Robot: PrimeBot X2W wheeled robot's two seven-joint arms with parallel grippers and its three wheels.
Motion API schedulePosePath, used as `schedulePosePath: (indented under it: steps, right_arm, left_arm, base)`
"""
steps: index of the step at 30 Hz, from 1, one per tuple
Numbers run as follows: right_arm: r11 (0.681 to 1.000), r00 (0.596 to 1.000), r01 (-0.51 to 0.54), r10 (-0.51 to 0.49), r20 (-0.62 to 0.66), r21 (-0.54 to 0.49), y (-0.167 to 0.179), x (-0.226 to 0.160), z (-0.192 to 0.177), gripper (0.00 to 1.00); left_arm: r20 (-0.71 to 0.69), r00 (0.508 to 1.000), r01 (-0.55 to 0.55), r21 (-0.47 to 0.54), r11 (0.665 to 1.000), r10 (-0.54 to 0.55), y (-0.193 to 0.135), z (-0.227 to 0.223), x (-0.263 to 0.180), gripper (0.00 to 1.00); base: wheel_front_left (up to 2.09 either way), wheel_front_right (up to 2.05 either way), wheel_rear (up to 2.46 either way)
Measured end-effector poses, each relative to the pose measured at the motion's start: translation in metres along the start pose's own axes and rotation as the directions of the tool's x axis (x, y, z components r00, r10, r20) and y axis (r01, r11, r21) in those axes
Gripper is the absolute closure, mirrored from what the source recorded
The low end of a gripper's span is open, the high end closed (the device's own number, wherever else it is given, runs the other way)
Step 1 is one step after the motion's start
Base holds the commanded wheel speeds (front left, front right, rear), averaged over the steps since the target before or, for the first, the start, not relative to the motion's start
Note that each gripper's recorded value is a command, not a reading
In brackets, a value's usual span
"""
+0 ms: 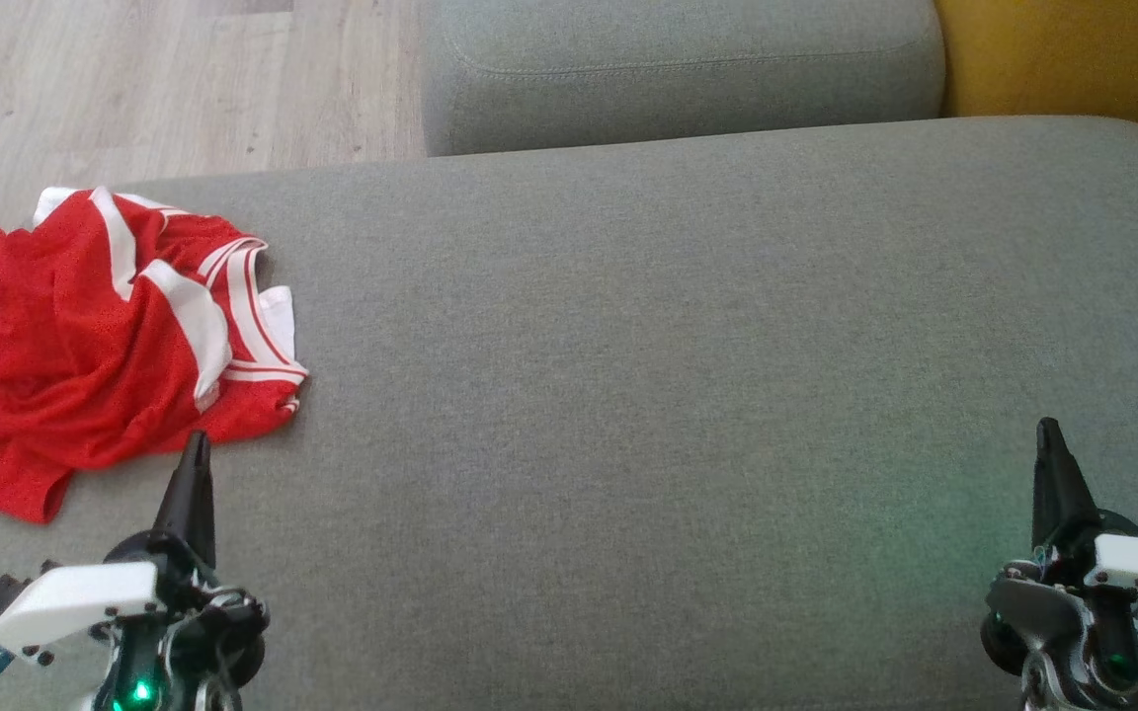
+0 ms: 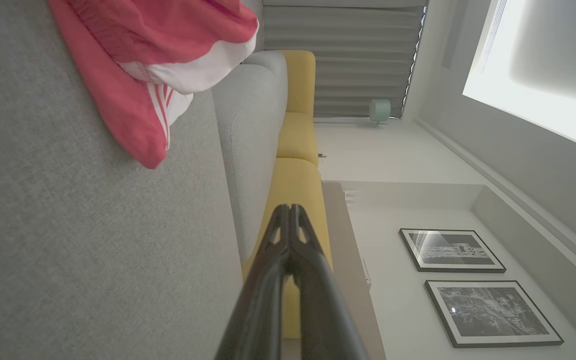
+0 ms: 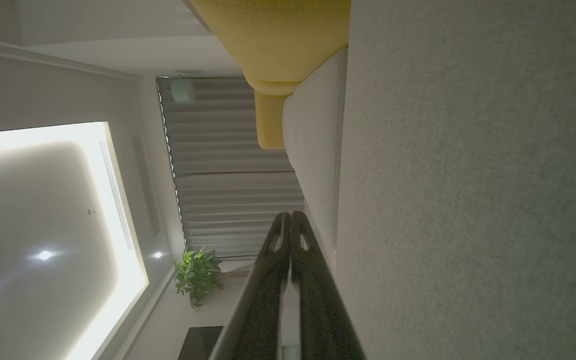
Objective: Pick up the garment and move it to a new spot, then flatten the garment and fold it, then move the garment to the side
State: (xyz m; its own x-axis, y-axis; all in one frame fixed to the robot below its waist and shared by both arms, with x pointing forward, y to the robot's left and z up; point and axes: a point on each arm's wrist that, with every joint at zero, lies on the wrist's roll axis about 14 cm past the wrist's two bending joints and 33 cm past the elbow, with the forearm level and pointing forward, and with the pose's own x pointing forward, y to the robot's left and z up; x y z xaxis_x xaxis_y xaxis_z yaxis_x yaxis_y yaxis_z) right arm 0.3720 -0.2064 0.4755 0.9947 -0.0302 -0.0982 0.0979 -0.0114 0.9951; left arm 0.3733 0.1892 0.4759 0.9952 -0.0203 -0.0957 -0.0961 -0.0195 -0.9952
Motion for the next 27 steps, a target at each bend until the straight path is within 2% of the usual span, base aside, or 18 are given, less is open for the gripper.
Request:
schedulePosePath:
  steps: [27]
  right_arm:
    - [1.0, 1.0, 0.0, 0.0, 0.0, 0.0, 0.0, 0.0, 0.0, 1.0]
  left_arm:
    - [0.0, 1.0, 0.0, 0.0, 1.0, 0.0, 0.0, 0.0, 0.0, 1.0]
  base:
    - [0.0, 0.0, 0.0]
